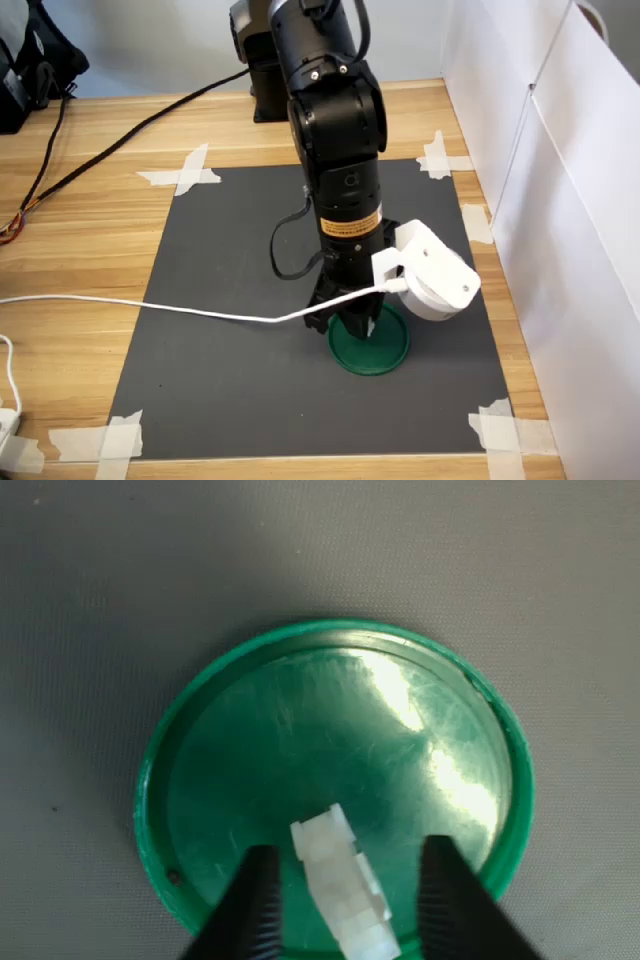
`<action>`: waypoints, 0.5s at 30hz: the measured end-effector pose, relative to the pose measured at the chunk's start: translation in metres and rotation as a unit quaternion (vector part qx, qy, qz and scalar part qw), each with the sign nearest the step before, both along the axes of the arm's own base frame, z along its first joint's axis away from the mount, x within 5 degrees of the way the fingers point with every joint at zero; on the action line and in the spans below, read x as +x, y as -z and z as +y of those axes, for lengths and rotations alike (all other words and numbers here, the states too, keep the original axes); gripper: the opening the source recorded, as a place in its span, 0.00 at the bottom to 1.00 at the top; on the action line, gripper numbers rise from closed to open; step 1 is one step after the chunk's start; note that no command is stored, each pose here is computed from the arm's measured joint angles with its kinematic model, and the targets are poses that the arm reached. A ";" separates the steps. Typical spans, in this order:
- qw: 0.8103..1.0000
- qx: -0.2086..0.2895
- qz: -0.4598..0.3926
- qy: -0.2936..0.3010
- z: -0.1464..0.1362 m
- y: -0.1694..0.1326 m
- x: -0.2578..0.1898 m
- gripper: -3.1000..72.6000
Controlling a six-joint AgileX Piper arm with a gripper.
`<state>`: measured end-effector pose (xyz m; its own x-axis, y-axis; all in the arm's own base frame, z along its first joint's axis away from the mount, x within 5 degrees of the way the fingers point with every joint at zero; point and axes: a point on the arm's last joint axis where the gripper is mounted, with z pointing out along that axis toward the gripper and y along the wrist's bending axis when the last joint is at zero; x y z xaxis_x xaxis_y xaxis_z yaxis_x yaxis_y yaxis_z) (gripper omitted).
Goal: Grasp a white terminal and put it in the green lid.
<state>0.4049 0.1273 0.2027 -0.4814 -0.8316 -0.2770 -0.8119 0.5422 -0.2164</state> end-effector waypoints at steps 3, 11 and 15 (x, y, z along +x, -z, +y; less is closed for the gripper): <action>1.000 0.001 -0.002 0.000 0.000 -0.001 0.000 0.69; 0.996 0.037 -0.078 0.021 -0.005 -0.060 -0.012 0.70; 0.983 0.102 -0.134 0.077 -0.022 -0.109 -0.024 0.55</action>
